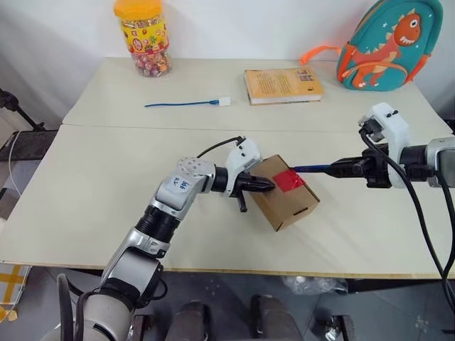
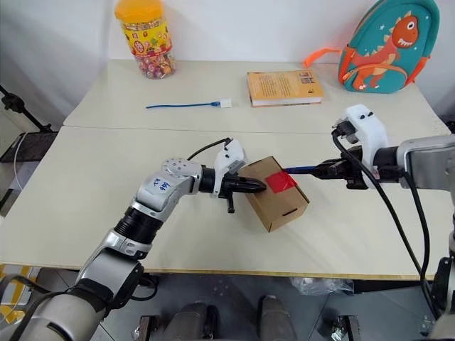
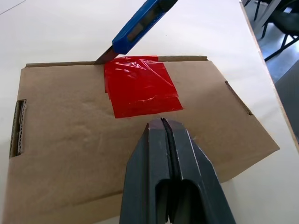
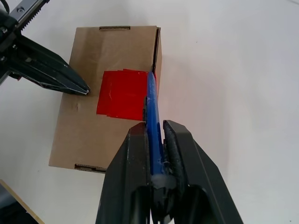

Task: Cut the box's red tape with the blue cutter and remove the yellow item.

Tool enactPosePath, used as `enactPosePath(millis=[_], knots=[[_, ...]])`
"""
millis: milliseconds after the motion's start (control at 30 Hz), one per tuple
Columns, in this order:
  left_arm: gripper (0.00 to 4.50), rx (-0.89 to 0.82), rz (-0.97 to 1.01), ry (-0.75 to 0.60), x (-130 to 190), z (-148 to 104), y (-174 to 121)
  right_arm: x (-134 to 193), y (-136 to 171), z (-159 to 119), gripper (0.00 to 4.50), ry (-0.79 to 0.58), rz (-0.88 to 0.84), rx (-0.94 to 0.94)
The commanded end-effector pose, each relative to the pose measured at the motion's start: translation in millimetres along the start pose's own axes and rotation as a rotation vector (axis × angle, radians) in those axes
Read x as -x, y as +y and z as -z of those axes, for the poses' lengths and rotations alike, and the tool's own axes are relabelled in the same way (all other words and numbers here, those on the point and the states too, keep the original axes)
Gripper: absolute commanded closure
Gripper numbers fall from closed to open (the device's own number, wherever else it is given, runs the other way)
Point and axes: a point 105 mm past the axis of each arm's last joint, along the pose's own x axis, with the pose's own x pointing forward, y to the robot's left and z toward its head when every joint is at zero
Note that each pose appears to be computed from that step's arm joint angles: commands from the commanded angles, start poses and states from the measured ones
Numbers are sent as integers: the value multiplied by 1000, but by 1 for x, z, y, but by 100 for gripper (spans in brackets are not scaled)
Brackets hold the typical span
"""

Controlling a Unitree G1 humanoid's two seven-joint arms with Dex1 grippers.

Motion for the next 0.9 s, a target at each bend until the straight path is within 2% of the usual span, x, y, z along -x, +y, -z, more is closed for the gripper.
enactPosePath(millis=[33,300,533,667,900], knots=[[450,-4,-15,136,-10,30,-4,3,3,0,434,68,-25,21],[450,-110,8,277,-23,49,-12,0,4,-12,434,172,-73,-9],[450,-37,33,317,-30,61,-21,8,13,-12,434,257,-122,8],[450,21,94,407,-31,87,-32,19,17,-6,434,299,-140,7],[450,76,83,408,-37,95,-33,28,19,0,434,335,-146,-4]])
